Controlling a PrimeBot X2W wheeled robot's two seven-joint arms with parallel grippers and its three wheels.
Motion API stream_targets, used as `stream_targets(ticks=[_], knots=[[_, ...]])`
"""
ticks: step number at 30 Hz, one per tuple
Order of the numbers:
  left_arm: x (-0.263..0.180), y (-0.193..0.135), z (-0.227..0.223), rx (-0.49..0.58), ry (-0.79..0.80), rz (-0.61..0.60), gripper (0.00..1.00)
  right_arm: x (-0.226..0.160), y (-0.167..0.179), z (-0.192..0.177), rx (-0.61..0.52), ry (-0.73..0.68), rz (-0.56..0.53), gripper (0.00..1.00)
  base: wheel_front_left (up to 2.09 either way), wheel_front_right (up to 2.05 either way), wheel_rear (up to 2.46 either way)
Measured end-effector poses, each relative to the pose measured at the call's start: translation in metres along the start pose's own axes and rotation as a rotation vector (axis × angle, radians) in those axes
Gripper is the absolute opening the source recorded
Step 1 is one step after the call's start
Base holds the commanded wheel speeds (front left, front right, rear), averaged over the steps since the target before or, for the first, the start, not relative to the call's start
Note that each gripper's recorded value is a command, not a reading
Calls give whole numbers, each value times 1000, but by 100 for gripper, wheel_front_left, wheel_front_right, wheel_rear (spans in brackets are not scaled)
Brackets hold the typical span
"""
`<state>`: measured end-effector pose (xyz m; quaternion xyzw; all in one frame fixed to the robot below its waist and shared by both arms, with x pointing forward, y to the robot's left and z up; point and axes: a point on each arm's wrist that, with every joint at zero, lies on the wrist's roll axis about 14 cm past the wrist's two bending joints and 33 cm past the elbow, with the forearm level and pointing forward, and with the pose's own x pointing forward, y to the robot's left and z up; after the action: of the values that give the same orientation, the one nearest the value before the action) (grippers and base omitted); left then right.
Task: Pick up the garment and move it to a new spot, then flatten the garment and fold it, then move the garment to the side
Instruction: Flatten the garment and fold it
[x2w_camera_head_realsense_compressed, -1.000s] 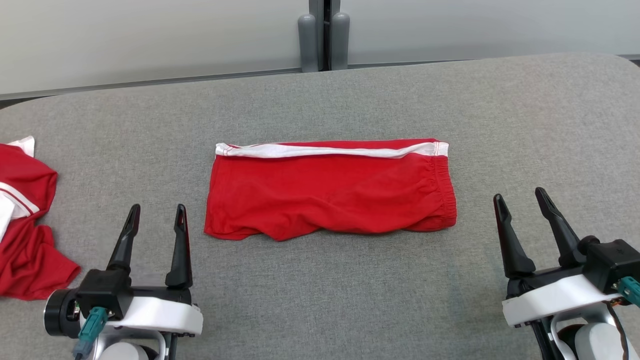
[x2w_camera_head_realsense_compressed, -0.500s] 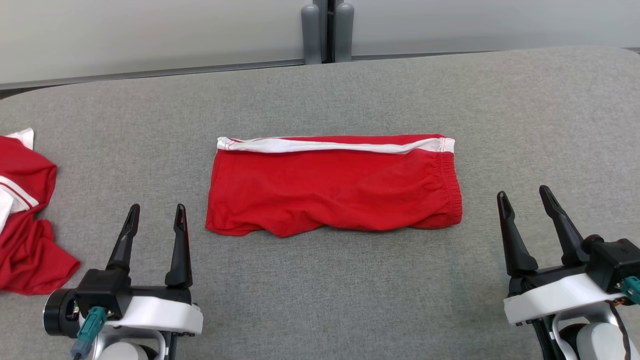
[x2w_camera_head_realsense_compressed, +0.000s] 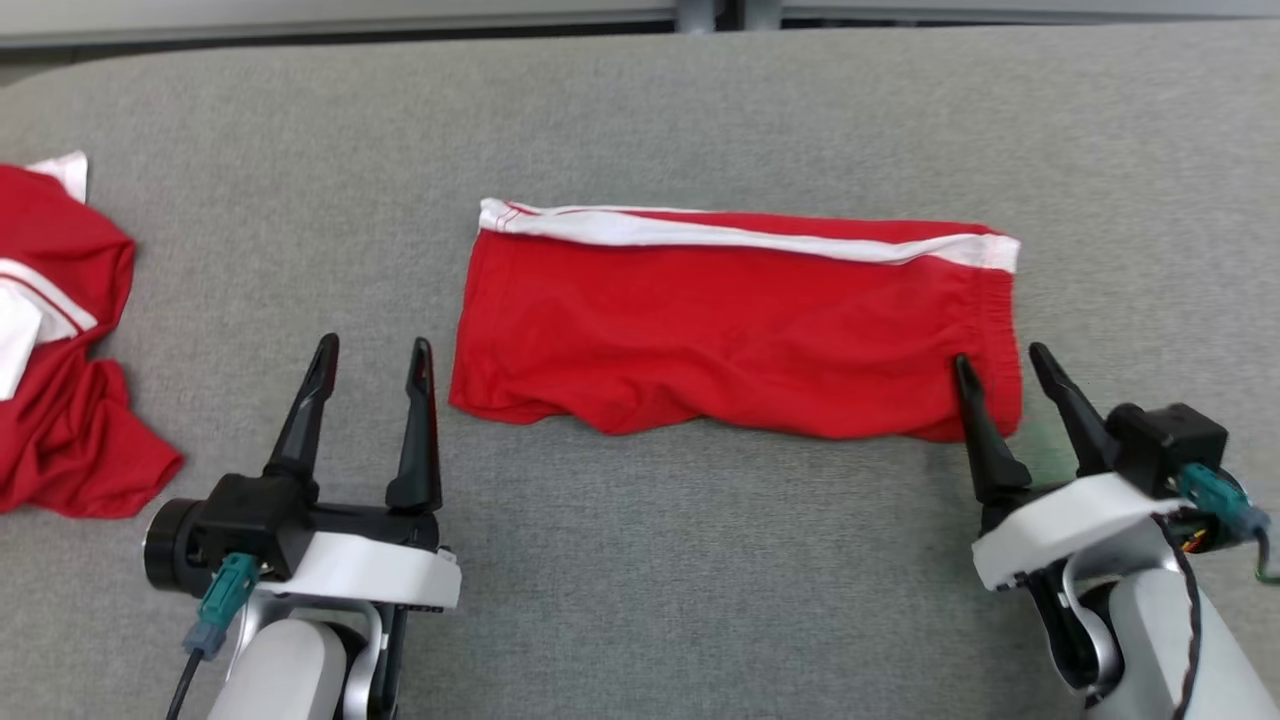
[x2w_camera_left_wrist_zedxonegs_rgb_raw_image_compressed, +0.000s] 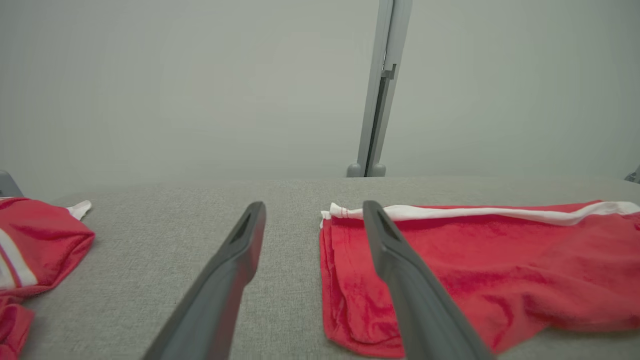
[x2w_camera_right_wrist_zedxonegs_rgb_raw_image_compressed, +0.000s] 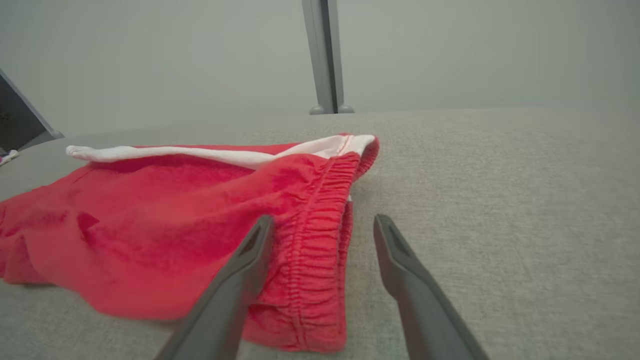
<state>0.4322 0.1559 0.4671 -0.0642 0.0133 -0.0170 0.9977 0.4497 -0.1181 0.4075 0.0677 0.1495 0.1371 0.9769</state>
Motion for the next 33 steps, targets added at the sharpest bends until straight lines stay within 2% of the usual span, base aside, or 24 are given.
stream_targets(ticks=[5,8,9,10,11,20,28,33], knots=[[5,6,-8,0,17,12,100,19,0,-36,38,110,0,100,0,0,0],[5,9,-13,4,29,22,100,27,5,-43,55,137,15,100,0,0,0],[5,9,-12,3,26,20,100,28,5,-44,61,140,18,49,0,0,0],[6,9,-11,5,23,19,100,29,6,-45,66,146,22,31,0,0,0],[8,8,-10,7,17,16,100,30,7,-45,65,147,27,0,0,0,0],[13,1,-5,10,-5,-6,100,21,2,-37,52,125,53,0,0,0,0],[13,-6,-3,7,-9,-27,100,-2,-44,-31,15,126,-37,0,0,0,0],[14,-10,-1,6,-18,-38,100,-7,-51,-20,20,111,-49,0,0,0,0]])
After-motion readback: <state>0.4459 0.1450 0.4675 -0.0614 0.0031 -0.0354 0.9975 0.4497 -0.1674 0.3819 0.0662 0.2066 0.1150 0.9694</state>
